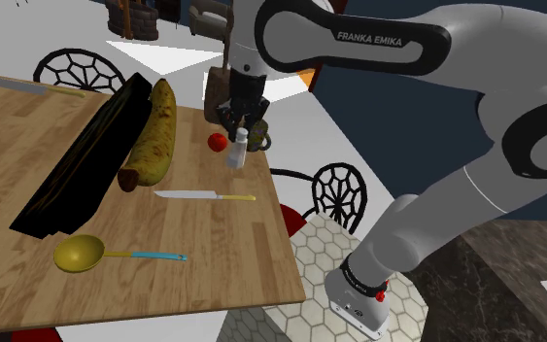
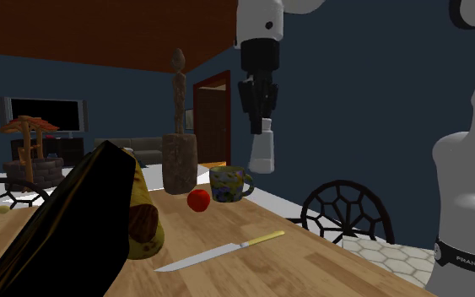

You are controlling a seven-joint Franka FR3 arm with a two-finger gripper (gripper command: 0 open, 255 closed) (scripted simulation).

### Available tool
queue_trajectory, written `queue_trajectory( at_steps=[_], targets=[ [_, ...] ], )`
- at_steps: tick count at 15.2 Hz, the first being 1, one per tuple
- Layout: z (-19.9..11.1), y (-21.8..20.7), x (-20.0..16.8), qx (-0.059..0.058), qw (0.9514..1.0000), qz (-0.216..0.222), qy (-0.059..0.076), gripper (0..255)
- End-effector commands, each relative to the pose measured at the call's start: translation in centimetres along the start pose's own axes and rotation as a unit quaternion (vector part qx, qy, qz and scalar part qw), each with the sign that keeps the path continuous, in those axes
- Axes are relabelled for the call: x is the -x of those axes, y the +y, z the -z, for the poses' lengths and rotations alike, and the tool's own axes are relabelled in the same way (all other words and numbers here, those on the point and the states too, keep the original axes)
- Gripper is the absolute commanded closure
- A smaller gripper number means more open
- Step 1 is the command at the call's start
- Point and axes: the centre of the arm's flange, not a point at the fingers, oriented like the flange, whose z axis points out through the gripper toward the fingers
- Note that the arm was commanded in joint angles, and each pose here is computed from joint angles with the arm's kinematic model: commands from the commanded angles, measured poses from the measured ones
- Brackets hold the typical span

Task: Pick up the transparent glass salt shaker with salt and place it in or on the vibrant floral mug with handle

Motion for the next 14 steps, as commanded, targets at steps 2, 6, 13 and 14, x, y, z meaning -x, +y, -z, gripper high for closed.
queue_trajectory(
  at_steps=[2,6,13,14],
  targets=[
    [0.0,2.9,-2.7,0.000,1.0000,0.000,0.000,255],
    [0.0,7.0,-6.1,0.000,1.0000,0.000,0.000,255],
    [0.0,14.0,-12.1,0.000,1.0000,0.000,0.000,255],
    [0.0,15.0,-13.0,0.000,1.0000,0.000,0.000,255]
  ],
)
